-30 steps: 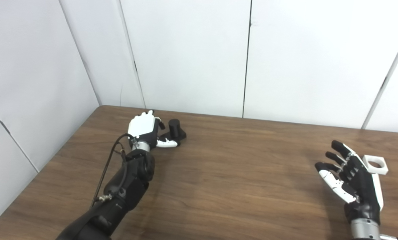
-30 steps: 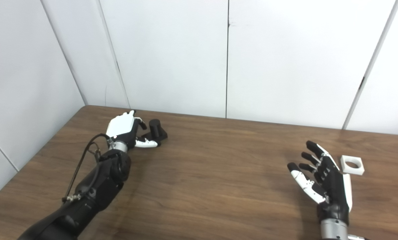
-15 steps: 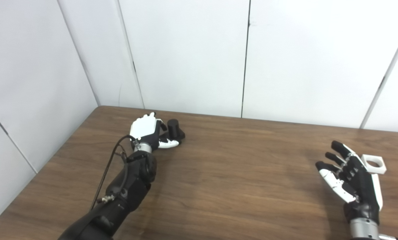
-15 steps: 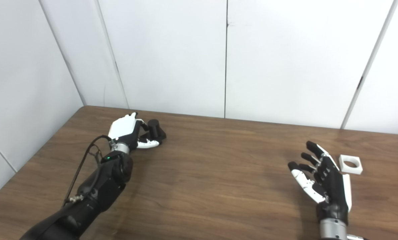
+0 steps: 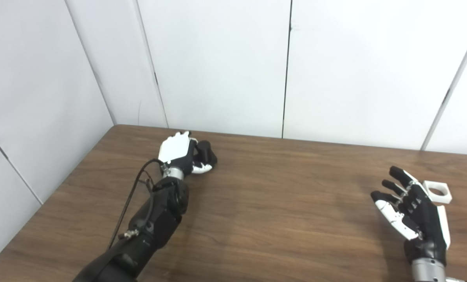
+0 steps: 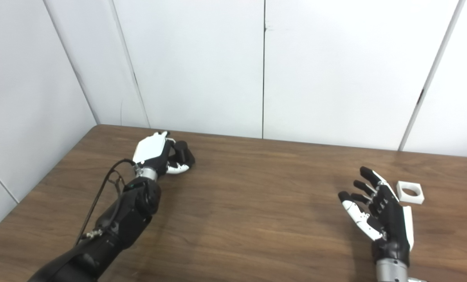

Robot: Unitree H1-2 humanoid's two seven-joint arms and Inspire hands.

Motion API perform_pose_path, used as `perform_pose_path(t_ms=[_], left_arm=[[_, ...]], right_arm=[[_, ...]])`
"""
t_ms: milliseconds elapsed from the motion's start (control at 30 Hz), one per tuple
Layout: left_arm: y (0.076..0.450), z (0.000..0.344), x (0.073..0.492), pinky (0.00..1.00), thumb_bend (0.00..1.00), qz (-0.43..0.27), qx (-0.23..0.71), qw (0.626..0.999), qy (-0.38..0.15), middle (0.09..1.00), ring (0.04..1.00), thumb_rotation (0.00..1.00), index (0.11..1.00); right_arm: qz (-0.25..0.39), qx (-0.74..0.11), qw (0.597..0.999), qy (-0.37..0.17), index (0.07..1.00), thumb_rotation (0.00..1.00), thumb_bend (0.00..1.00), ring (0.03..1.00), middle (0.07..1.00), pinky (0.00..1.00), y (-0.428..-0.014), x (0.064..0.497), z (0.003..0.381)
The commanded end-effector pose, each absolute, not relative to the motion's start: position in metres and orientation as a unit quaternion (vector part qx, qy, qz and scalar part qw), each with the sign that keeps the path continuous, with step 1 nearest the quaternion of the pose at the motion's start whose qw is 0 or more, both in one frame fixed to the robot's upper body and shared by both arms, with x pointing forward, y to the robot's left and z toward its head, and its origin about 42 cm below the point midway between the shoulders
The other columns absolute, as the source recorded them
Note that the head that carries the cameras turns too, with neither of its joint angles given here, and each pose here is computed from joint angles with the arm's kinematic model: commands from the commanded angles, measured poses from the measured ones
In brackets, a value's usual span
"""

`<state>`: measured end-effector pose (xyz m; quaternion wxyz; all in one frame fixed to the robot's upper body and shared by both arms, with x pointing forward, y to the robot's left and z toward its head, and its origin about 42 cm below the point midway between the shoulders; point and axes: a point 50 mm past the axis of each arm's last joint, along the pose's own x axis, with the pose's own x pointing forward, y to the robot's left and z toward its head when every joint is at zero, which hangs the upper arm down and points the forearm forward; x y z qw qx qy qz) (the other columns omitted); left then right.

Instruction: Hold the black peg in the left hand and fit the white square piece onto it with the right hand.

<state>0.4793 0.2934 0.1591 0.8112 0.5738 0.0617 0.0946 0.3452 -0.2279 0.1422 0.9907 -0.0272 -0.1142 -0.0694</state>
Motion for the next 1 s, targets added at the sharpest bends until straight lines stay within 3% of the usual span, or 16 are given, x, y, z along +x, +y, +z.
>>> perform_pose_path(t_ms=[0, 600, 967], left_arm=[[0.298, 0.158, 0.481, 1.00, 0.52, 0.094, 0.579, 0.807, 0.073, 0.955, 1.000, 0.07, 0.492], [0.299, 0.155, 0.478, 1.00, 0.52, 0.062, 0.575, 0.812, 0.079, 0.937, 1.000, 0.08, 0.491], [0.285, 0.168, 0.460, 1.00, 0.52, -0.063, 0.445, 0.893, 0.022, 0.970, 1.000, 0.08, 0.494]], right_arm=[[-0.070, -0.024, 0.987, -0.141, 0.774, 0.25, 0.61, 0.760, 0.829, 0.64, -0.228, 0.350, 0.156], [-0.067, -0.015, 0.987, -0.143, 0.780, 0.26, 0.59, 0.744, 0.833, 0.63, -0.228, 0.351, 0.158], [-0.066, -0.019, 0.987, -0.142, 0.765, 0.24, 0.59, 0.731, 0.825, 0.62, -0.226, 0.352, 0.160]])
